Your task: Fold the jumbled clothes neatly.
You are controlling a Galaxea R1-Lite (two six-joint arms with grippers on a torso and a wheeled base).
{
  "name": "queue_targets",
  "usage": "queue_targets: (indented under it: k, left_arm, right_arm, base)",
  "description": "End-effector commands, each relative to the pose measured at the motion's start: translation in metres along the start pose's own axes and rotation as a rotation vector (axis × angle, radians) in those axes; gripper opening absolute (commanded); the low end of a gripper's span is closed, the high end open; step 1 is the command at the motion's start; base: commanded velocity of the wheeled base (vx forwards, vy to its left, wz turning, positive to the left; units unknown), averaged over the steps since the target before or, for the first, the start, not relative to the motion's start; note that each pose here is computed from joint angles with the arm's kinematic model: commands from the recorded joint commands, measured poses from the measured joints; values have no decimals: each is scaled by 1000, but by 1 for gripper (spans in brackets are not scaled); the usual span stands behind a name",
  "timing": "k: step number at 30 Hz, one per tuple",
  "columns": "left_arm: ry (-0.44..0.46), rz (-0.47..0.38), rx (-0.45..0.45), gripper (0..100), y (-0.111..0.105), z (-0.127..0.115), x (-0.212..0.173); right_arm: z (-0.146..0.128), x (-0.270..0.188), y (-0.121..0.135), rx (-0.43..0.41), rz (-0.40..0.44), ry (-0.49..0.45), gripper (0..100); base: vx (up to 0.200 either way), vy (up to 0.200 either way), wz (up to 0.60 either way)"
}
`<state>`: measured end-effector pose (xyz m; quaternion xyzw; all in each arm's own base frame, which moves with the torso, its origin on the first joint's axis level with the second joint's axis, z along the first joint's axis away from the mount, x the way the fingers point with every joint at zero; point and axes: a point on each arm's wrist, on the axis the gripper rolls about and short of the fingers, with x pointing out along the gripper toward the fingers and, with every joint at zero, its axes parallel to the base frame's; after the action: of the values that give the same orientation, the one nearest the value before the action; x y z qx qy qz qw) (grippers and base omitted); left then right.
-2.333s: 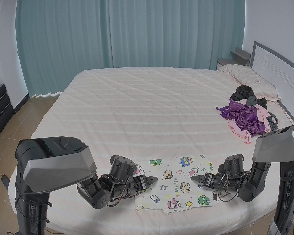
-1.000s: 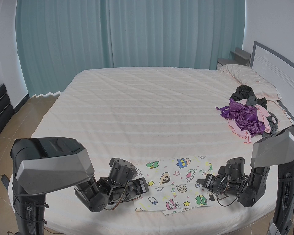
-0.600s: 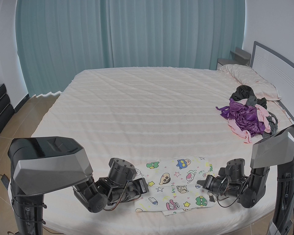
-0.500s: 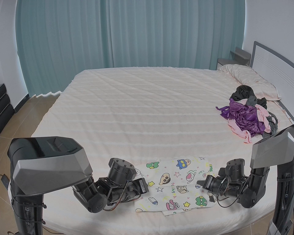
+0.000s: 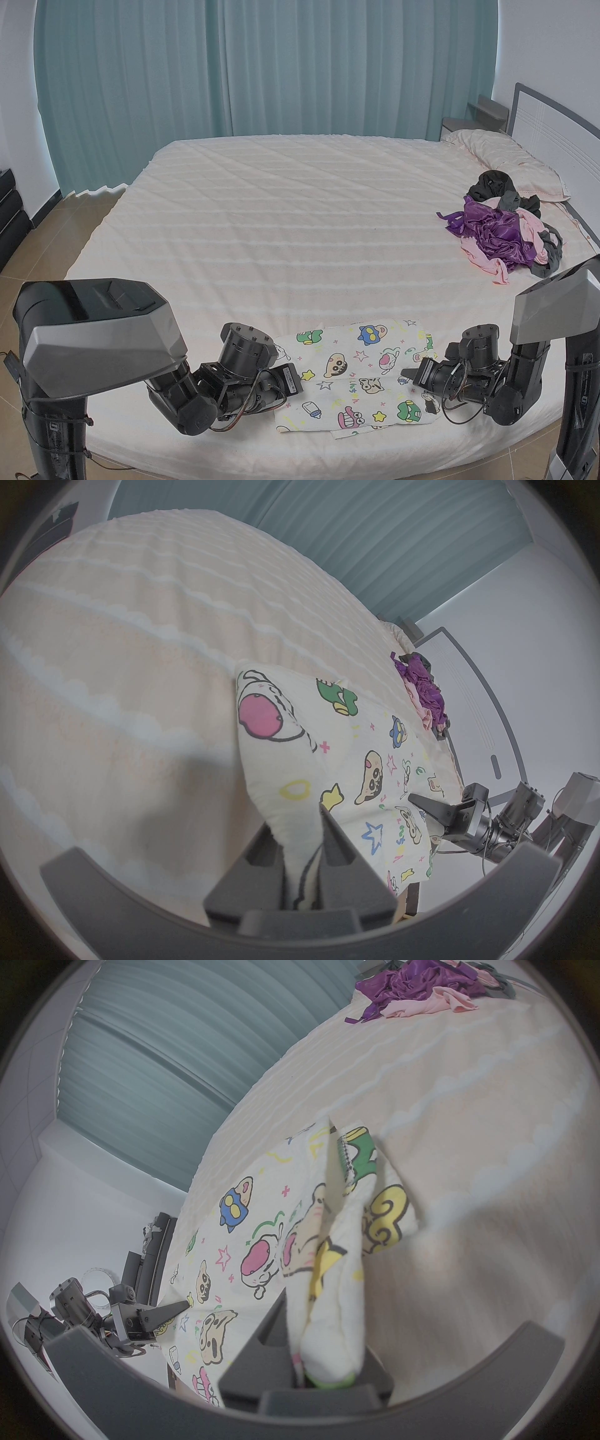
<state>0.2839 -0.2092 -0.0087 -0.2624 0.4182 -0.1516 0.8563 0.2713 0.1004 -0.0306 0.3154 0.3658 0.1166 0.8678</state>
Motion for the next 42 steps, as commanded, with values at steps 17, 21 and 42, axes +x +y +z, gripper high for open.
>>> queue_targets:
  k: [17, 21, 42]
  left_arm:
    - [-10, -8, -6, 0, -2, 2, 0]
    - [-15, -11, -5, 0, -3, 4, -2]
    - [-36, -22, -15, 0, -4, 11, -7]
  right_arm:
    - [3, 0, 2, -4, 15, -21, 0]
    - [2, -2, 2, -7, 22, -30, 0]
    - [5, -5, 4, -18, 31, -69, 0]
  base:
    - [0, -106, 0]
    - [0, -200, 0]
    - [0, -200, 0]
